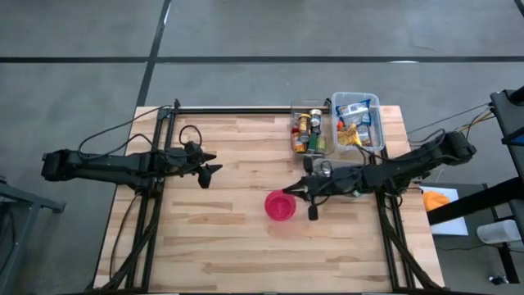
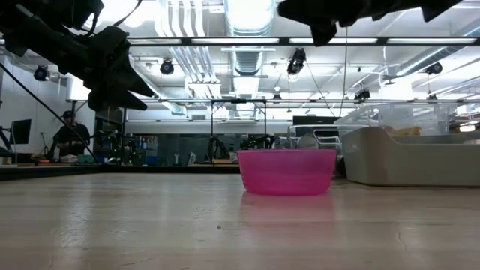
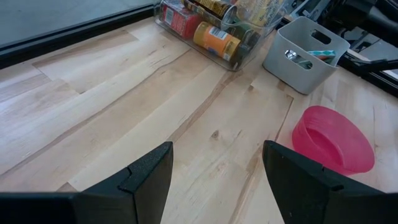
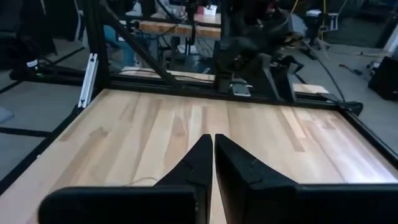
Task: Pick & Place Food Item
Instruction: Return to home position
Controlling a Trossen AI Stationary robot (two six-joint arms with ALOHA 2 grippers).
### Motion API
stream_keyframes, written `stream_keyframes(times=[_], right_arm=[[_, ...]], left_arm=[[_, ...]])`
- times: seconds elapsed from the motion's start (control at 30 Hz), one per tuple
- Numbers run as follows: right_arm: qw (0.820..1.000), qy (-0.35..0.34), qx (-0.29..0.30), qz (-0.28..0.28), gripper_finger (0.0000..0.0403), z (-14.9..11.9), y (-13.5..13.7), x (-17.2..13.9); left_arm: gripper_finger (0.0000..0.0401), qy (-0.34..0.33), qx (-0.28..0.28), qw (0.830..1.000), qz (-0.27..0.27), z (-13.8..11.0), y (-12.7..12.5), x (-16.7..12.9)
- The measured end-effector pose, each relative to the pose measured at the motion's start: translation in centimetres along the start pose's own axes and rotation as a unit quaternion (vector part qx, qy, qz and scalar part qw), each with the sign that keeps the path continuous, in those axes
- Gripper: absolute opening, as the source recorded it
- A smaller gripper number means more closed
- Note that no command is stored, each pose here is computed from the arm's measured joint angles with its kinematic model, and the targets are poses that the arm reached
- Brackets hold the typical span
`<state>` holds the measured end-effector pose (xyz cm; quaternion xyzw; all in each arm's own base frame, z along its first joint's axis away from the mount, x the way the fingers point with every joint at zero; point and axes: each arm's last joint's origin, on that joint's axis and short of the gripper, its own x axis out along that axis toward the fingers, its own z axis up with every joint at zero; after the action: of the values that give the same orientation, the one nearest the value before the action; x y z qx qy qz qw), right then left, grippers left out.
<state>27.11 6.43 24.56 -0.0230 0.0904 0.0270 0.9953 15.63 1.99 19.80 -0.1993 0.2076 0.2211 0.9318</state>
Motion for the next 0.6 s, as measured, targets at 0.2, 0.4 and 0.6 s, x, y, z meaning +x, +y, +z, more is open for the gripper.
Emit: stream_keyframes(times=[0.2,0.4,0.6], right_arm=[[1.0,-0.013,-0.01,0.017,0.0015,-0.2,-0.6,-3.3],[0.999,-0.003,-0.039,0.028,0.0015,-2.0,-1.5,-7.8],[0.997,-0.058,-0.058,0.017,0.0015,-3.5,-2.3,-11.8]], left_arm=[[0.0248,0.0,0.0,1.0,0.0,0.0,0.0,0.0],[0.0248,0.0,0.0,1.0,0.0,0.0,0.0,0.0],[0.0248,0.0,0.0,1.0,0.0,0.0,0.0,0.0]])
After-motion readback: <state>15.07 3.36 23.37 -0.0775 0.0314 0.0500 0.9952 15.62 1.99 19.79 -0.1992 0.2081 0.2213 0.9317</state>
